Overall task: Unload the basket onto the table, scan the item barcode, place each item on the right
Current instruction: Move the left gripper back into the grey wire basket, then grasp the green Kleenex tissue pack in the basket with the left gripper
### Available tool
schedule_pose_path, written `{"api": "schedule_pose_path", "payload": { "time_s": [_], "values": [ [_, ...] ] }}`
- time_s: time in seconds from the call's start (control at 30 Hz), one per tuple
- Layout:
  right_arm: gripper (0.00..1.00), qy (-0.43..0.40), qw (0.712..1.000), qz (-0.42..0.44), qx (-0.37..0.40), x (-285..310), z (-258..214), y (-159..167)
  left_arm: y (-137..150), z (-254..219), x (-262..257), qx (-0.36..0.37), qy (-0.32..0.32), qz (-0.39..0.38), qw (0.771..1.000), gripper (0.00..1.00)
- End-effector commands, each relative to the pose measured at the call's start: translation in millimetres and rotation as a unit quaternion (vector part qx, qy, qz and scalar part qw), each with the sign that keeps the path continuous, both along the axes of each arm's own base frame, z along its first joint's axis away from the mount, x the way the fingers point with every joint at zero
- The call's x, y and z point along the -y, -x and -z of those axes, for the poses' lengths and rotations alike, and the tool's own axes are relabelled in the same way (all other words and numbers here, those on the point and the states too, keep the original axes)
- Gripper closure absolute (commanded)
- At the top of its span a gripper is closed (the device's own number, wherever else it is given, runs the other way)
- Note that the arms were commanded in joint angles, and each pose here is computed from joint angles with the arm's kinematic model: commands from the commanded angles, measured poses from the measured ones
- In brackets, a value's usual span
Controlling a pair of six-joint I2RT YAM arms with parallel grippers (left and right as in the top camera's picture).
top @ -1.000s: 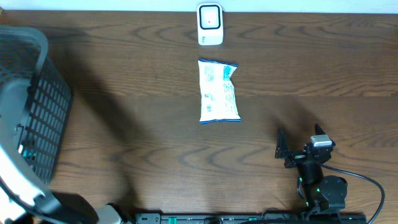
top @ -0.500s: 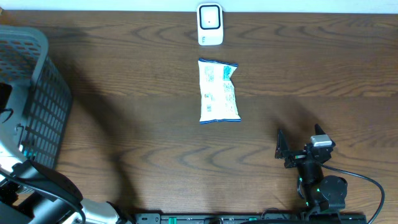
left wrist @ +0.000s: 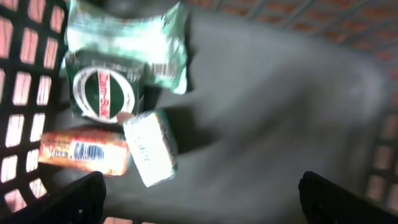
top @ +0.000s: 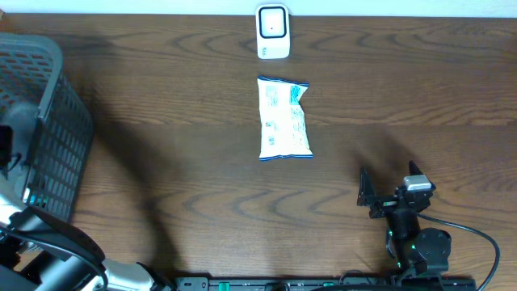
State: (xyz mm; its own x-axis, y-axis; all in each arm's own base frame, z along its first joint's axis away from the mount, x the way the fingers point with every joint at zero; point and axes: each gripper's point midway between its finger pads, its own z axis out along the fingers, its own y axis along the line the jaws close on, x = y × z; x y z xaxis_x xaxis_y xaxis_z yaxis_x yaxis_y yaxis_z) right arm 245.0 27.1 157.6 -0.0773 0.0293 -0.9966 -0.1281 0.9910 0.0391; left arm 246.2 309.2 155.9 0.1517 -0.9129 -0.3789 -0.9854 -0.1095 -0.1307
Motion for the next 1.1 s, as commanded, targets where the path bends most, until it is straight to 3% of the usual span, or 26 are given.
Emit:
{"api": "schedule_pose_path", "payload": {
  "time_s": [0.0, 0.53, 0.9, 1.07],
  "values": [
    [0.01, -0.004, 1.0, 0.007, -0.004, 2.8, 2.2, -0.4, 6.5, 20.2, 5.4, -0.009, 0.018, -0.025, 0.999, 0.02],
    [0.01, -0.004, 1.0, 0.007, -0.004, 2.8, 2.2, -0.4, 20.2, 41.8, 5.2, -0.031, 0.015, -0.073, 0.997, 0.02],
    [0.01, -0.004, 1.0, 0.007, -0.005, 2.8, 2.3, -0.4, 20.7, 93.7, 1.7, -0.074, 0.055, -0.079, 0.993, 0.01],
    [0.01, -0.004, 1.0, 0.007, -0.004, 2.8, 2.2, -0.4, 18.1, 90.5, -1.2, -0.066, 0.048, -0.079, 0.994, 0.13]
  ]
}}
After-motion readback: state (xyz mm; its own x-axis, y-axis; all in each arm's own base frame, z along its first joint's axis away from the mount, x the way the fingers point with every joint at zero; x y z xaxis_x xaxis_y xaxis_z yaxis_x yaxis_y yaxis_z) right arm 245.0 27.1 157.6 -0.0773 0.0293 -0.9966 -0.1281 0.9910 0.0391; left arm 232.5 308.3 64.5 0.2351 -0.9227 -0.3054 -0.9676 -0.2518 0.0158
